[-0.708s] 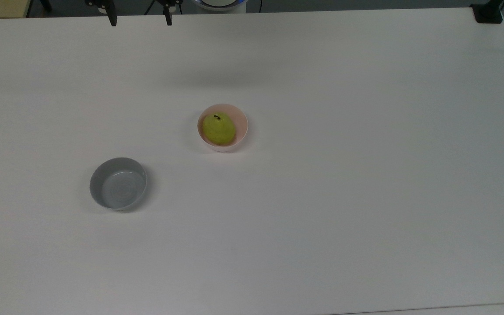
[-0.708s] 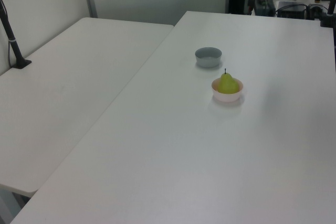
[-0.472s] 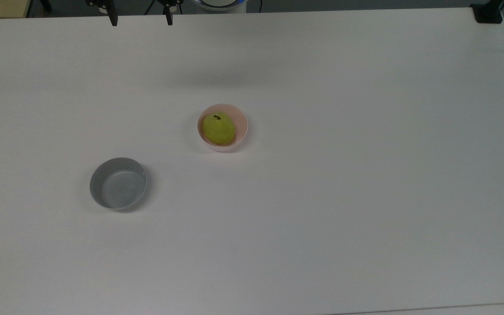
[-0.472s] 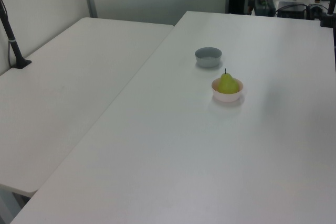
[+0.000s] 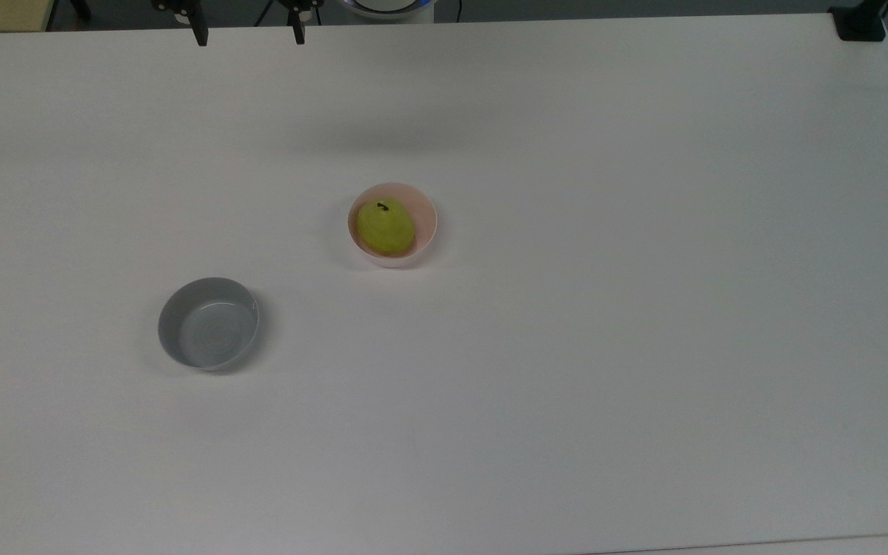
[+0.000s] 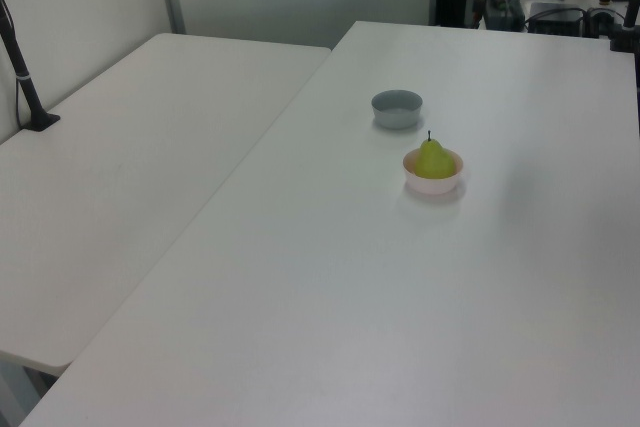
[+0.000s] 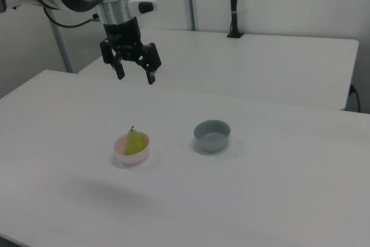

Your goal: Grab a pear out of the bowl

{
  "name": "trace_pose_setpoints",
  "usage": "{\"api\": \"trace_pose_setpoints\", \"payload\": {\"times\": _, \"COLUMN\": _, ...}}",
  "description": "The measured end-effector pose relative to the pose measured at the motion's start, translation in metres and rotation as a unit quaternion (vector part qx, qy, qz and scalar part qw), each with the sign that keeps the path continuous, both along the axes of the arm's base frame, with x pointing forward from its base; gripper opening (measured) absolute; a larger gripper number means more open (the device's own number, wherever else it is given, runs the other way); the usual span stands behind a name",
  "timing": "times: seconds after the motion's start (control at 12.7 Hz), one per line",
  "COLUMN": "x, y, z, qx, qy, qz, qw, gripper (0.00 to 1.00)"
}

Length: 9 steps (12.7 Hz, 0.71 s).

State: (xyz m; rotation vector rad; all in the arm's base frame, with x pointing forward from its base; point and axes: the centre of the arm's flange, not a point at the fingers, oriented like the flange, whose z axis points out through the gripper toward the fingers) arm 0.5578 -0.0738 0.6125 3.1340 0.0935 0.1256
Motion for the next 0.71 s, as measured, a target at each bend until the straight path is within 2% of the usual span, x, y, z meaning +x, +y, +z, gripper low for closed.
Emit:
{"api": "trace_pose_setpoints", "payload": {"times": 0.16, "x": 0.0, "y": 0.0, "z": 0.0, "qx": 0.0, "qy": 0.0, "qz": 0.006, "qw": 1.0, "gripper": 1.0}}
{"api": "trace_pose_setpoints", "payload": {"times": 0.31, "x": -0.003, "y": 0.0, "z": -0.003, "qx": -0.002, "qy": 0.015, "qz": 0.06, "qw": 0.9981, "gripper": 1.0}}
{"api": "trace_pose_setpoints", "payload": {"times": 0.55, "x": -0.008, "y": 0.0, "z": -0.01, "qx": -0.004, "qy": 0.04, "qz": 0.171, "qw": 0.9844, "gripper": 1.0}}
{"api": "trace_pose_setpoints", "payload": {"times": 0.71, "x": -0.007, "y": 0.006, "z": -0.021, "qx": -0.012, "qy": 0.055, "qz": 0.212, "qw": 0.9757, "gripper": 1.0}}
